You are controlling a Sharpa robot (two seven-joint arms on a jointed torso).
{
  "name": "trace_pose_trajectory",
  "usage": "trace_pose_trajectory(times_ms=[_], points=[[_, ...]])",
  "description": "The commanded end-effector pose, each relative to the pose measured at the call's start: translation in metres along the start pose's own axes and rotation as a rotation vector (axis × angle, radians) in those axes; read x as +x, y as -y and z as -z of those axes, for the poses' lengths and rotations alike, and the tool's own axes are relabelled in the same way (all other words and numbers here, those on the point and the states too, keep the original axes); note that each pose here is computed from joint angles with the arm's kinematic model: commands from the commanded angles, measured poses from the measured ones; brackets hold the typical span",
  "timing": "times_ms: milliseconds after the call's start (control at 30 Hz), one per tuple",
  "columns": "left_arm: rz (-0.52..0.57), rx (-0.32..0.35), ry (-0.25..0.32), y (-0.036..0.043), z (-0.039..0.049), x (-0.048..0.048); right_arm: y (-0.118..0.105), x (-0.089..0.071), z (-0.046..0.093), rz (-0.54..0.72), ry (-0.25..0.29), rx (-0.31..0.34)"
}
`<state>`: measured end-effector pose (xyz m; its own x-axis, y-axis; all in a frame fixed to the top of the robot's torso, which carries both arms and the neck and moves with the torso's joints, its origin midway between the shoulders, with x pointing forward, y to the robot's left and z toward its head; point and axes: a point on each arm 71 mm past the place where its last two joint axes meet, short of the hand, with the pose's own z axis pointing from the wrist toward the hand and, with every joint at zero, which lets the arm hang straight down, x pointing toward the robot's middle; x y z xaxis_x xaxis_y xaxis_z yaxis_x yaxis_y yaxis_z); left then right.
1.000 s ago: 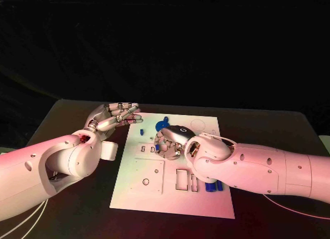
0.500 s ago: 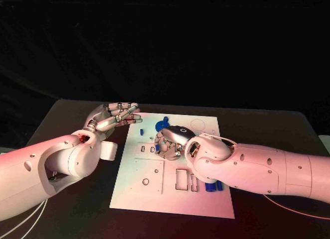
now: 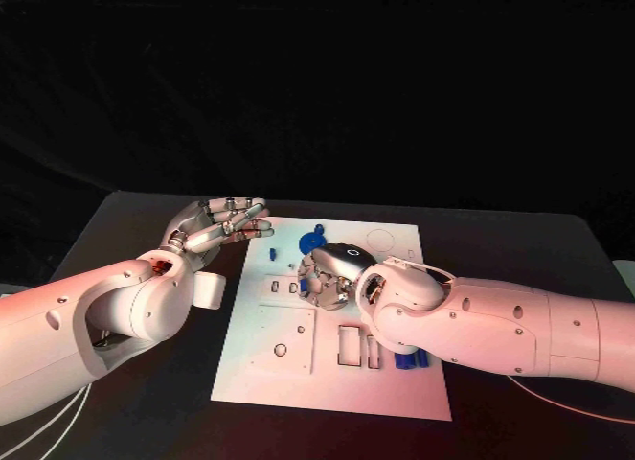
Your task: Assemble the parts on the task board
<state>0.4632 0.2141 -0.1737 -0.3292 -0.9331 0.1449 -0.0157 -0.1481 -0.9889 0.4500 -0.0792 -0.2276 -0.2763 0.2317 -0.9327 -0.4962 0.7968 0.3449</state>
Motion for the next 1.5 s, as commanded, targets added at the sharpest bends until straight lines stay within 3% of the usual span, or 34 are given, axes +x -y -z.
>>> trace_pose_trajectory(times_ms=[33, 500, 667, 867, 1067, 1267, 1500], points=[[0.008, 0.005, -0.016, 0.0009, -0.0002, 0.0021, 0.000, 0.002, 0.000, 0.013, -0.009, -0.004], [0.008, 0.004, -0.015, 0.0009, 0.0000, 0.0016, -0.001, 0.001, 0.000, 0.009, 0.006, -0.014], [0.008, 0.004, -0.016, 0.0009, 0.0000, 0.0012, 0.000, -0.002, 0.001, 0.000, 0.037, -0.023], [-0.006, 0.003, -0.020, 0.0005, -0.0006, 0.0000, 0.001, -0.008, 0.006, -0.028, 0.099, -0.064], [-0.046, -0.003, -0.026, -0.0009, -0.0022, -0.0034, 0.000, -0.017, 0.015, -0.084, 0.146, -0.157], [-0.122, -0.033, -0.046, -0.0060, -0.0071, -0.0080, 0.011, -0.046, 0.027, -0.206, 0.210, -0.215], [-0.314, -0.170, -0.121, -0.0187, -0.0115, -0.0129, 0.049, -0.095, 0.038, -0.321, 0.295, -0.141]])
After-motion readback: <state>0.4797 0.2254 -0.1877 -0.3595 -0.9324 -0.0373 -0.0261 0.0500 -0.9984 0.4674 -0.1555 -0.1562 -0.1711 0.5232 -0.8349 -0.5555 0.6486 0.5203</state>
